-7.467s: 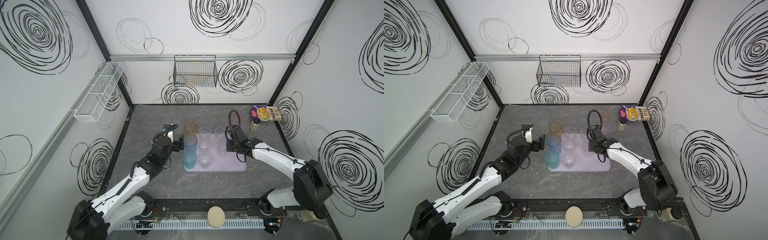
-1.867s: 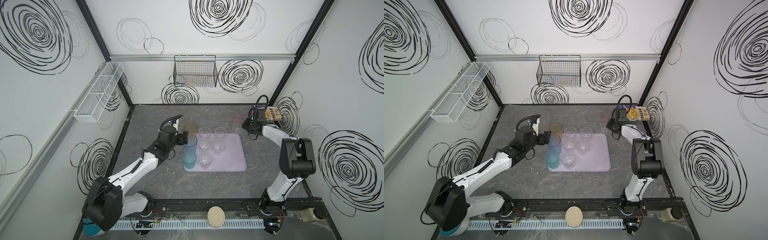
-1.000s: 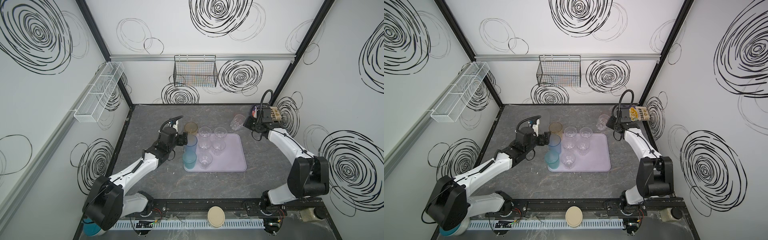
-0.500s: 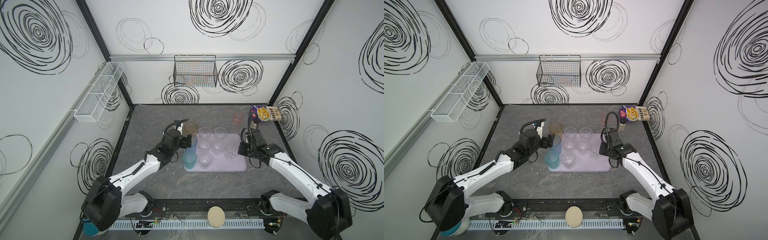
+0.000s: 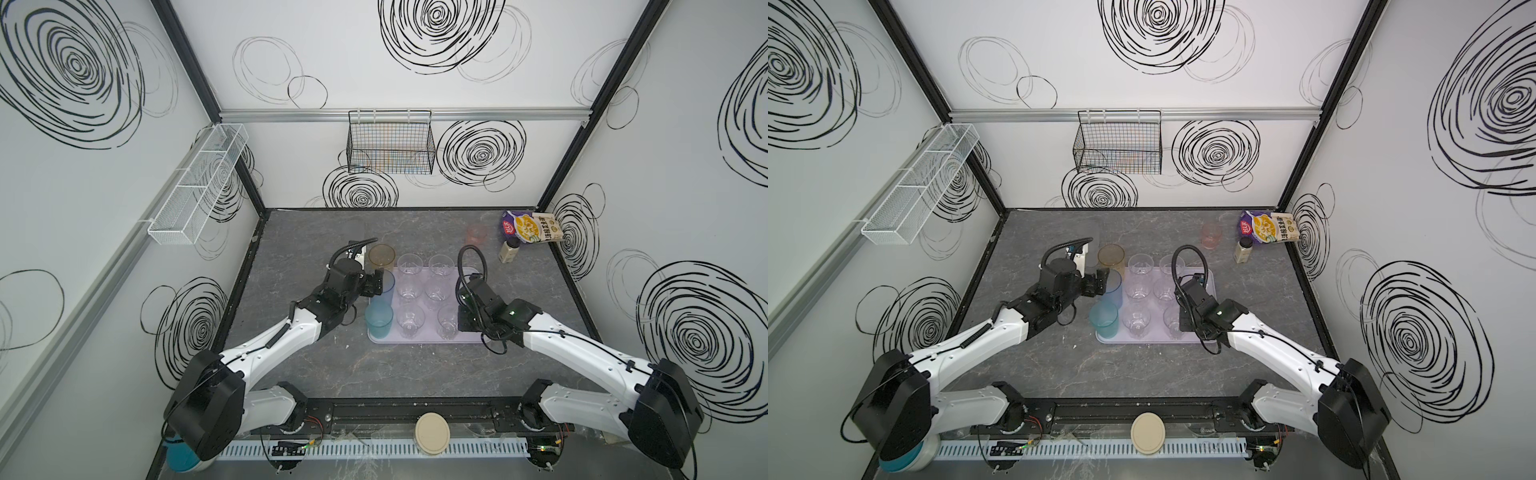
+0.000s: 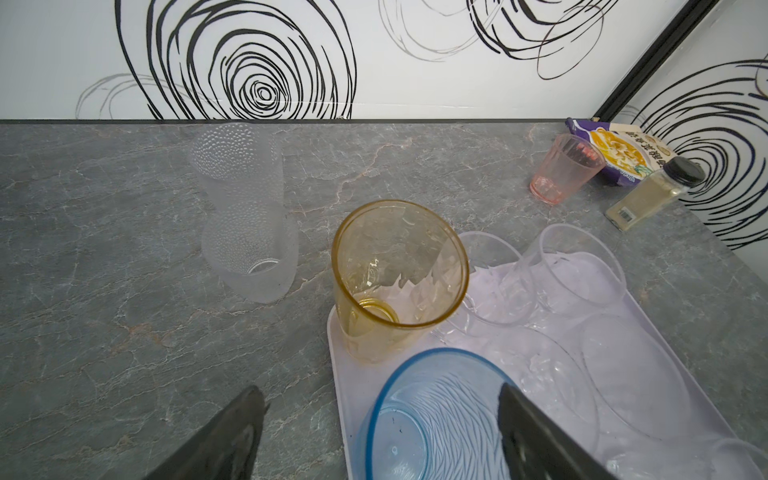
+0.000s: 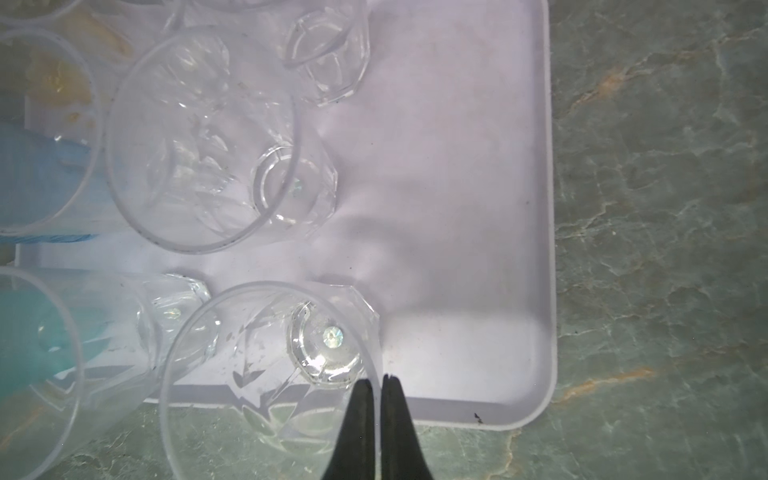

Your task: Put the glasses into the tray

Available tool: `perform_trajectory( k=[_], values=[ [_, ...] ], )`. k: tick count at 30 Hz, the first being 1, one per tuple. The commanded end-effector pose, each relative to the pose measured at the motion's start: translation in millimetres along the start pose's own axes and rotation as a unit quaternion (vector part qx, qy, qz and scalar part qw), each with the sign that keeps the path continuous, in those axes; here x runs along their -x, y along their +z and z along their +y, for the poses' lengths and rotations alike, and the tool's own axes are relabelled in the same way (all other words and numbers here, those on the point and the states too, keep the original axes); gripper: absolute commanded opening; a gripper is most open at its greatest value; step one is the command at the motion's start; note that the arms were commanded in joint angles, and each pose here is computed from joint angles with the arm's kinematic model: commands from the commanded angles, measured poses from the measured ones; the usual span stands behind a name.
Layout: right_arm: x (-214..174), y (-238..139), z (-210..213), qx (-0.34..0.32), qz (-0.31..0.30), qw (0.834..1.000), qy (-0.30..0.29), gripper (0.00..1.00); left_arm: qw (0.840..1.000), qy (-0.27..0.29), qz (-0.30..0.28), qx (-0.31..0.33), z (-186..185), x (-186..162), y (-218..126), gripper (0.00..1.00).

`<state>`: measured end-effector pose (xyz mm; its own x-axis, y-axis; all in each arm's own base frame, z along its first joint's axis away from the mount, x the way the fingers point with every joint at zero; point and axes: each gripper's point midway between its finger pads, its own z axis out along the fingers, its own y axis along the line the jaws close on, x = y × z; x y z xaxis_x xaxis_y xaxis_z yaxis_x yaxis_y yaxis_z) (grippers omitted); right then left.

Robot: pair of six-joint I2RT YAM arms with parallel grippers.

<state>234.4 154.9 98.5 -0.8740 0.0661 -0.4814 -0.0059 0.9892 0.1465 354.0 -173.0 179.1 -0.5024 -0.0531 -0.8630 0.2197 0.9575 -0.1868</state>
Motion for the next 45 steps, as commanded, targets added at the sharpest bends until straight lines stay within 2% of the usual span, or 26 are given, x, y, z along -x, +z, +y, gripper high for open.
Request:
perform_trajectory(
  k=[1,8,21,28,33,42,44,45],
  values=[
    [-3,4,6,-0.012,0.005,1.0,0.0,0.0,1.0,-0.003,-0.017,0.004,3,7,-1,0.9],
    [-2,7,13,-0.007,0.001,1.0,-0.005,0.01,1.0,-0.002,-0.016,0.007,4,7,-1,0.91],
    [4,2,28,0.036,0.017,0.999,0.006,0.2,1.0,-0.002,-0.02,0.008,4,8,-3,0.91],
    [48,-25,18,0.062,-0.029,0.997,0.032,0.38,1.0,-0.007,-0.023,0.0,1,10,-4,0.91],
    [97,-41,5,0.085,-0.114,0.988,0.059,0.48,1.0,0.0,-0.024,0.005,4,9,-5,0.92],
    [153,-28,-10,0.094,-0.166,0.975,0.112,0.56,1.0,-0.002,-0.006,-0.02,-5,3,-4,0.94],
    [164,-23,-11,0.091,-0.17,0.975,0.113,0.56,0.999,-0.02,0.006,-0.028,-7,5,-3,0.94],
    [169,-20,-12,0.079,-0.171,0.976,0.106,0.57,0.998,-0.047,0.017,-0.028,-3,6,-1,0.93]
  ],
)
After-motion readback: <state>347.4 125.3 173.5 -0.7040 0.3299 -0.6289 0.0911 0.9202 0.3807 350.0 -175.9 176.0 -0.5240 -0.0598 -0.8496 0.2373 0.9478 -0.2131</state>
